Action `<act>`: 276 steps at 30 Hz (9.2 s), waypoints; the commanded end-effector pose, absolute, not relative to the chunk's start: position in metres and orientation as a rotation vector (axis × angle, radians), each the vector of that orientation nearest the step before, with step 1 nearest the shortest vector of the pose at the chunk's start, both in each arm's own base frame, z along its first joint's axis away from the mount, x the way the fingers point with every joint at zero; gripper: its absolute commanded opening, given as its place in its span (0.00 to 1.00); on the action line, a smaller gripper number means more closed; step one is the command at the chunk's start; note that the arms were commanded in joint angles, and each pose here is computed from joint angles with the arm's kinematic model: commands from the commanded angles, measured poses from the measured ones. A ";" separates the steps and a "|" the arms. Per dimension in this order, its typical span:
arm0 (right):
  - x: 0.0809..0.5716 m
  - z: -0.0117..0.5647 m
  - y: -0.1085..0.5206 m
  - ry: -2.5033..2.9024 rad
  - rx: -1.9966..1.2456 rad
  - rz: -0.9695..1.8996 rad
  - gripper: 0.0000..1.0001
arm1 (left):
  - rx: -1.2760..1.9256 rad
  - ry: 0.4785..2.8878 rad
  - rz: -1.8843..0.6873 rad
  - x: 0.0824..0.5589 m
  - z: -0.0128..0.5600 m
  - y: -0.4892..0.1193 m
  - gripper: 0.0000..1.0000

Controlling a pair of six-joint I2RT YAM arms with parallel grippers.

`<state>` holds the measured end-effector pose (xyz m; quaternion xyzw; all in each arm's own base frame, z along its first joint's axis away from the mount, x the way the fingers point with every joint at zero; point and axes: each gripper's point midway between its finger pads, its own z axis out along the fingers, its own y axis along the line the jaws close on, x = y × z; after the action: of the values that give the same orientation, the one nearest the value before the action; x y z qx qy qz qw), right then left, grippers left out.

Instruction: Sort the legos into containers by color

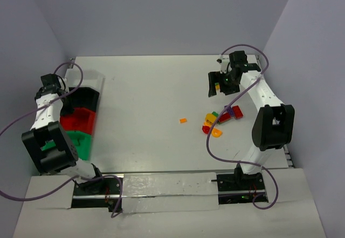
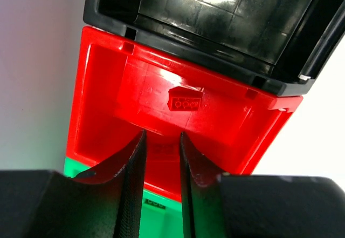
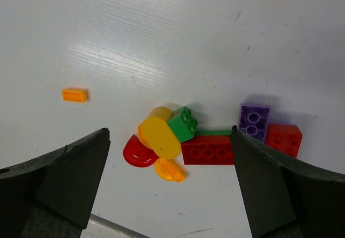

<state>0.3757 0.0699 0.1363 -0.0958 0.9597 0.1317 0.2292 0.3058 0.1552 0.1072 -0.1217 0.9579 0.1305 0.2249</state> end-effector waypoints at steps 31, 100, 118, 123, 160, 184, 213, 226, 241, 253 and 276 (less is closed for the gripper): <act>0.351 0.144 -0.030 2.677 -0.155 -0.073 1.00 | 0.311 2.330 0.004 0.386 0.195 -0.042 0.59; 0.295 0.286 0.263 2.089 -0.951 1.281 0.00 | 0.650 1.799 -1.406 0.299 0.299 -0.218 0.99; 0.251 0.300 0.310 1.995 -1.141 1.526 0.00 | 0.797 1.694 -1.622 0.247 0.305 -0.261 0.91; 0.243 0.302 0.313 1.981 -1.179 1.540 0.00 | 0.824 1.700 -1.623 0.243 0.303 -0.269 0.90; 0.293 0.298 0.266 2.084 -0.982 1.231 0.00 | 0.290 2.095 -0.665 0.378 0.234 -0.032 0.00; 0.342 0.248 0.252 2.281 -0.845 0.848 0.00 | -0.204 2.201 0.173 0.562 0.171 0.157 0.06; 0.335 0.277 0.297 2.136 -0.859 1.058 0.00 | 0.345 1.933 -0.725 0.468 0.315 -0.022 0.79; 0.284 0.312 0.353 2.017 -1.002 1.505 0.00 | 0.658 1.699 -1.098 0.321 0.327 -0.159 0.79; 0.250 0.307 0.368 1.961 -1.128 1.539 0.00 | 0.599 1.756 -1.412 0.279 0.324 -0.205 0.80; 0.231 0.314 0.373 1.908 -1.210 1.604 0.00 | 0.712 1.707 -1.540 0.254 0.333 -0.221 0.79; 0.234 0.311 0.374 1.939 -1.203 1.584 0.28 | 0.752 1.772 -1.585 0.242 0.321 -0.227 0.00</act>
<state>0.2350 0.3720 0.2947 -0.4134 0.6969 0.5634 0.1614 0.2517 -0.2275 0.3166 0.2717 0.6762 -0.5997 0.3305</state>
